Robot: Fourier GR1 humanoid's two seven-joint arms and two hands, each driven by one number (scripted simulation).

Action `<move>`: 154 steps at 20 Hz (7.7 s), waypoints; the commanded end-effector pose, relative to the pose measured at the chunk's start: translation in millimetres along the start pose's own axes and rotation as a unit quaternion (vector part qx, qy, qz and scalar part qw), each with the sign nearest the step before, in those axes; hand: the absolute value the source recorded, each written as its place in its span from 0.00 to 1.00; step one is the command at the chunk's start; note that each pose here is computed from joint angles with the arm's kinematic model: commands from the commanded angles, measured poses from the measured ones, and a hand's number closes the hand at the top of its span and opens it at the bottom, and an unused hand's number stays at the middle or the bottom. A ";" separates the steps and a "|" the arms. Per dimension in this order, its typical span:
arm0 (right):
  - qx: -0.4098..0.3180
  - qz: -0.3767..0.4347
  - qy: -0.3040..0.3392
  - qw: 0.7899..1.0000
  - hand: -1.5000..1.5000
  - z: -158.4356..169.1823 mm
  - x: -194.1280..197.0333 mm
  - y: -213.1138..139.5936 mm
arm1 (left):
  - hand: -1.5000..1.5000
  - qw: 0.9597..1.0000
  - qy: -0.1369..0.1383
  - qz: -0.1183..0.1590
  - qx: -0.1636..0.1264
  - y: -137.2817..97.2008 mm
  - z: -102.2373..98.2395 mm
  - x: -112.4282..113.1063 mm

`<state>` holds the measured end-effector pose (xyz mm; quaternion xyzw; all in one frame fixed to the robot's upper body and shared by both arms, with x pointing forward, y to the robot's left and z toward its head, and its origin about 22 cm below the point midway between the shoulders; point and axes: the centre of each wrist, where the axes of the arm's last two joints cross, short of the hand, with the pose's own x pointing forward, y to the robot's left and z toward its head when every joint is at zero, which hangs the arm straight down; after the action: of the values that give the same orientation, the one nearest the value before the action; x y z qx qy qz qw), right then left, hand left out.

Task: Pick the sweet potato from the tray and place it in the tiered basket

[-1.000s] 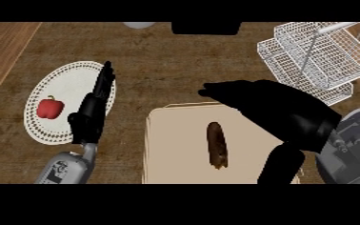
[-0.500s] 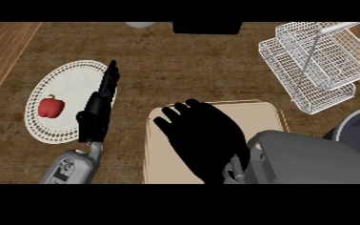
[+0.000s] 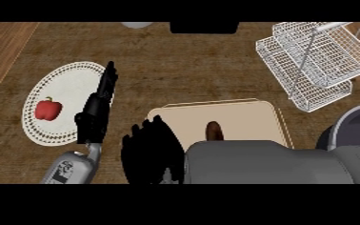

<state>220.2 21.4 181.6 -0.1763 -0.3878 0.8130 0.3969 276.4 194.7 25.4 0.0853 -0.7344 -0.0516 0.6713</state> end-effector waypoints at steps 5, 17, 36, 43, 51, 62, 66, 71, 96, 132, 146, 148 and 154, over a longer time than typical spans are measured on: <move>0.058 0.061 0.137 0.987 0.00 -21.9 21.5 4.6 | 0.50 1.000 0.001 0.000 0.008 8.8 -1.6 10.0; 0.069 0.126 0.173 0.974 0.00 -29.8 5.9 26.3 | 0.50 1.000 -0.008 0.000 0.005 4.2 4.4 8.6; 0.041 0.197 0.184 0.962 0.00 -35.5 -3.4 30.4 | 0.50 1.000 0.003 0.003 0.019 21.2 -0.9 -7.4; 0.077 0.164 0.202 0.962 0.00 -53.9 -28.7 45.6 | 0.50 1.000 -0.002 -0.001 0.003 2.1 10.0 8.8; 0.072 0.149 0.178 0.970 0.00 -43.4 -36.1 49.4 | 0.50 1.000 0.004 0.004 0.006 16.3 6.7 -3.2; 0.085 0.133 0.188 0.970 0.00 -57.4 -44.2 71.2 | 0.50 1.000 -0.003 0.005 0.006 8.4 -2.1 4.1; 0.099 0.131 0.192 0.967 0.00 -69.3 -55.2 70.7 | 0.50 1.000 -0.005 0.010 0.006 7.0 -6.7 8.9; 0.107 0.138 0.194 0.965 0.00 -74.3 -52.6 94.4 | 0.50 1.000 -0.008 0.007 0.008 7.0 1.0 7.8; 0.069 0.085 0.202 0.973 0.00 -78.7 -77.3 127.1 | 0.50 1.000 -0.007 -0.001 0.011 7.2 -10.5 -2.2; -0.190 -0.276 0.799 0.500 1.00 -7.3 -336.4 -63.5 | 0.50 0.999 -0.020 0.004 -0.032 -9.7 3.2 9.0; -0.324 -0.319 0.794 0.403 1.00 61.5 -340.0 -148.3 | 0.50 0.999 -0.016 0.001 -0.029 -4.0 5.4 4.9; -0.318 -0.310 0.801 0.402 1.00 62.4 -339.6 -152.1 | 0.50 1.000 -0.020 -0.001 -0.024 -7.4 -1.8 14.2; -0.315 -0.299 0.819 0.374 1.00 61.6 -358.4 -134.2 | 0.50 1.000 -0.016 -0.002 -0.026 -9.3 -3.1 6.0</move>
<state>474.3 -236.6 313.5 -0.7360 -0.1935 0.0267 0.6482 279.0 185.2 33.9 0.0668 -0.7462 -0.0679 0.6589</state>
